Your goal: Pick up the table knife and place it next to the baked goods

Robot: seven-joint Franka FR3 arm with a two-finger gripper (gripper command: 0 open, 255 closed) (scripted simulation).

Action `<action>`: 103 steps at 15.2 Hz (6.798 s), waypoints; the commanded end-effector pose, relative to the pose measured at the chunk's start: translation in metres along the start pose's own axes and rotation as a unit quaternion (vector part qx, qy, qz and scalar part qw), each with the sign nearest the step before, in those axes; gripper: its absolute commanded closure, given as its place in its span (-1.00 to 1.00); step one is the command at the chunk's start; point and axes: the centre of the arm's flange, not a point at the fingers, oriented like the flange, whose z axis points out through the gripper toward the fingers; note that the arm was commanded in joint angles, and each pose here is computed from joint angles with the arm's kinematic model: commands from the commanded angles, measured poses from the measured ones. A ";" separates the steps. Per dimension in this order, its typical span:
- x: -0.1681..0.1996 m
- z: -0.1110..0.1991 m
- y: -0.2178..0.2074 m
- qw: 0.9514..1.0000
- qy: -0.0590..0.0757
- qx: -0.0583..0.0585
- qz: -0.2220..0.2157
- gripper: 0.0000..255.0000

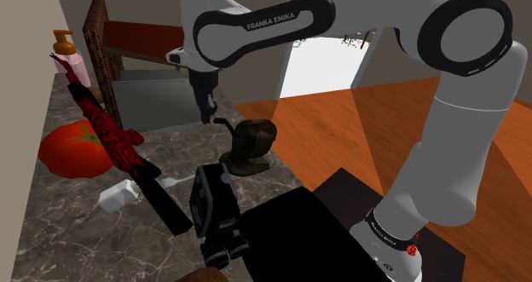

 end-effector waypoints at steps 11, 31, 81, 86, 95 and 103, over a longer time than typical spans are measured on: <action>-0.004 -0.063 0.000 1.000 0.000 0.000 0.000 1.00; 0.011 -0.135 -0.077 1.000 0.000 0.000 0.000 1.00; 0.143 -0.088 -0.595 1.000 0.000 0.000 0.000 1.00; 0.144 -0.061 -0.595 1.000 0.000 0.000 0.000 1.00; 0.147 -0.014 -0.594 1.000 0.000 0.000 0.000 1.00; 0.149 0.028 -0.594 1.000 0.000 0.000 0.000 1.00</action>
